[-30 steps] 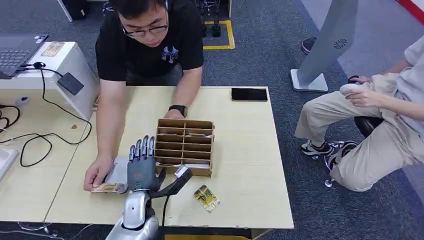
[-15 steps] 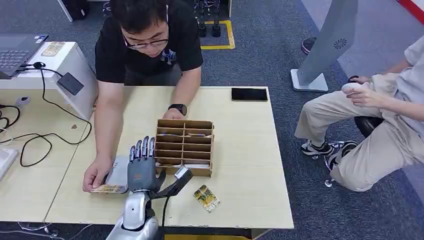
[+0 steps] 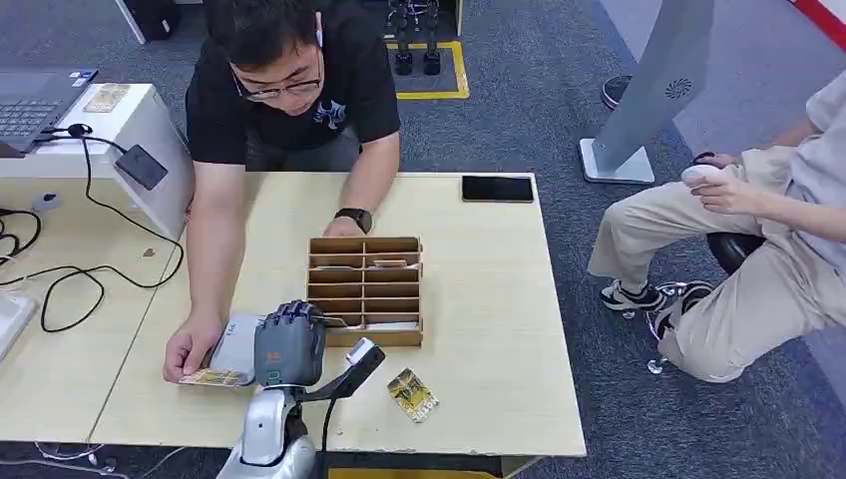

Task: Pass the card to the sensor for recognition and then transmit it.

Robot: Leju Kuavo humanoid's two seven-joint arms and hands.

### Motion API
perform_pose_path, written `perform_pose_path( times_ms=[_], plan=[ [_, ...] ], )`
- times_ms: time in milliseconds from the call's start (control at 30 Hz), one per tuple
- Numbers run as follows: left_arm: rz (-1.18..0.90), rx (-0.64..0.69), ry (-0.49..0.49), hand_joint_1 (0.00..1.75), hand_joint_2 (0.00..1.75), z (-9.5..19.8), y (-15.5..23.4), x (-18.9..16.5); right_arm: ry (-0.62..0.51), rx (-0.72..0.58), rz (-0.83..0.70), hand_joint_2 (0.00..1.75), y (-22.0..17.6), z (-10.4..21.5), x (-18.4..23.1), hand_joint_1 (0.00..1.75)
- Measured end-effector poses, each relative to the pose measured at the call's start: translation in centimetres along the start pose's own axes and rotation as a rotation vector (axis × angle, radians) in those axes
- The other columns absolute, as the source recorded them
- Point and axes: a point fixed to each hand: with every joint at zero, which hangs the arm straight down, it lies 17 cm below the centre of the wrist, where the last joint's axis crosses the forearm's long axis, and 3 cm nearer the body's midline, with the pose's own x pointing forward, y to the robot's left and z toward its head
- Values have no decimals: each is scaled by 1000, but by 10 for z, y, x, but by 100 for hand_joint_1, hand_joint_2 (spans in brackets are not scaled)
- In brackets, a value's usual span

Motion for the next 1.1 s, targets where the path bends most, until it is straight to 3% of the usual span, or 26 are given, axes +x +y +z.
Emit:
perform_pose_path(
  times_ms=[1100],
  plan=[
    [17, 23, 5, 175, 175, -2, 8, -1, -6, 15, 2, 175, 5, 0, 3, 0]
  ],
)
